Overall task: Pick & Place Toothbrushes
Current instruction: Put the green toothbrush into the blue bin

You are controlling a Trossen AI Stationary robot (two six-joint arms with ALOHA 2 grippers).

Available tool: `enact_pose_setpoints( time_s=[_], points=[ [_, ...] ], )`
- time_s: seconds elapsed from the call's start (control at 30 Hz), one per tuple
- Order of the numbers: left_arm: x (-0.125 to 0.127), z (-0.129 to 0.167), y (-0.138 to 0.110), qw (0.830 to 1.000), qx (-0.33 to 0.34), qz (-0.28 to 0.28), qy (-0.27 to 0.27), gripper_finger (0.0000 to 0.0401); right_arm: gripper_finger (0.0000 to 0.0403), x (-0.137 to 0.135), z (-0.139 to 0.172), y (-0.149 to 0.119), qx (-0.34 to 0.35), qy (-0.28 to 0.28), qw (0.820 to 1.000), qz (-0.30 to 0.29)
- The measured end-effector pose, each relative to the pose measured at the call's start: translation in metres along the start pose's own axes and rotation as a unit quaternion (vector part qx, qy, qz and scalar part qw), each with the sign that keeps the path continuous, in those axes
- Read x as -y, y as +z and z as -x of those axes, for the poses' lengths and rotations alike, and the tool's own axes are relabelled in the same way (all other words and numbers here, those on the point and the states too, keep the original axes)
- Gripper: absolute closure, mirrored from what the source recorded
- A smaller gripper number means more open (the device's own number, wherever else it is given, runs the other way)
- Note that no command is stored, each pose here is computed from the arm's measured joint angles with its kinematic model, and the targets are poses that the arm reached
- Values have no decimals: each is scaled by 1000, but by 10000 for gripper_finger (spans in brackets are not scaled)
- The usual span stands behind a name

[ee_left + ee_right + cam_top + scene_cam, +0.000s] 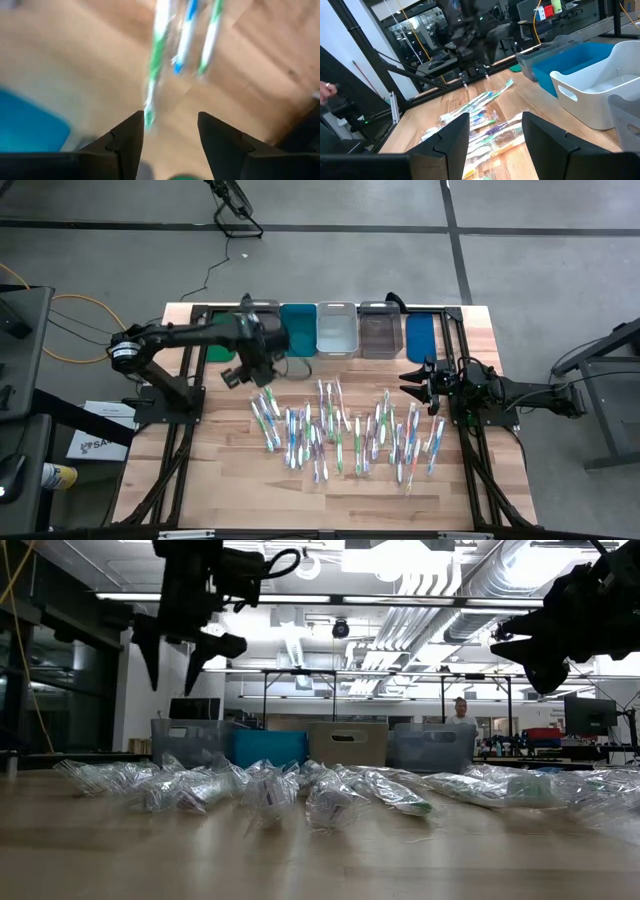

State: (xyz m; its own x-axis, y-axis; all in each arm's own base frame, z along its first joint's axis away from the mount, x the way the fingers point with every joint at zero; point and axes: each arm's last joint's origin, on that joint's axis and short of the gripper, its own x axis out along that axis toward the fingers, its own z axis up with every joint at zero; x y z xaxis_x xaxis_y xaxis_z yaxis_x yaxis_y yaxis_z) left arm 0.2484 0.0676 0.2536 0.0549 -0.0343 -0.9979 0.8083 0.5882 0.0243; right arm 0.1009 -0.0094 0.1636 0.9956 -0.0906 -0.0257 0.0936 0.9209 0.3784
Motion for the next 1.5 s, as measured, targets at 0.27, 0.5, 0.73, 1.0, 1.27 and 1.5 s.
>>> enact_pose_setpoints(
  time_s=[0.27, 0.5, 0.73, 1.0, 1.27, 1.5],
  points=[
    [29, -36, 42, 998, 7, -68, -15, 219, 227, 0, 0, 0, 0, 0, 1000, 0],
    [41, -60, 52, 995, 10, -94, 1, 219, 227, 0, 0, 0, 0, 0, 1000, 0],
    [52, -81, 53, 994, 14, -104, 5, 219, 227, 0, 0, 0, 0, 0, 1000, 0],
    [56, -101, 48, 994, 19, -102, 25, 222, 227, 0, 0, 0, 0, 0, 1000, 0],
    [57, -103, 46, 994, 16, -102, 24, 310, 227, 0, 0, 0, 0, 0, 1000, 0],
    [59, -103, 46, 995, 14, -97, 14, 387, 227, 0, 0, 0, 0, 0, 1000, 0]
  ],
)
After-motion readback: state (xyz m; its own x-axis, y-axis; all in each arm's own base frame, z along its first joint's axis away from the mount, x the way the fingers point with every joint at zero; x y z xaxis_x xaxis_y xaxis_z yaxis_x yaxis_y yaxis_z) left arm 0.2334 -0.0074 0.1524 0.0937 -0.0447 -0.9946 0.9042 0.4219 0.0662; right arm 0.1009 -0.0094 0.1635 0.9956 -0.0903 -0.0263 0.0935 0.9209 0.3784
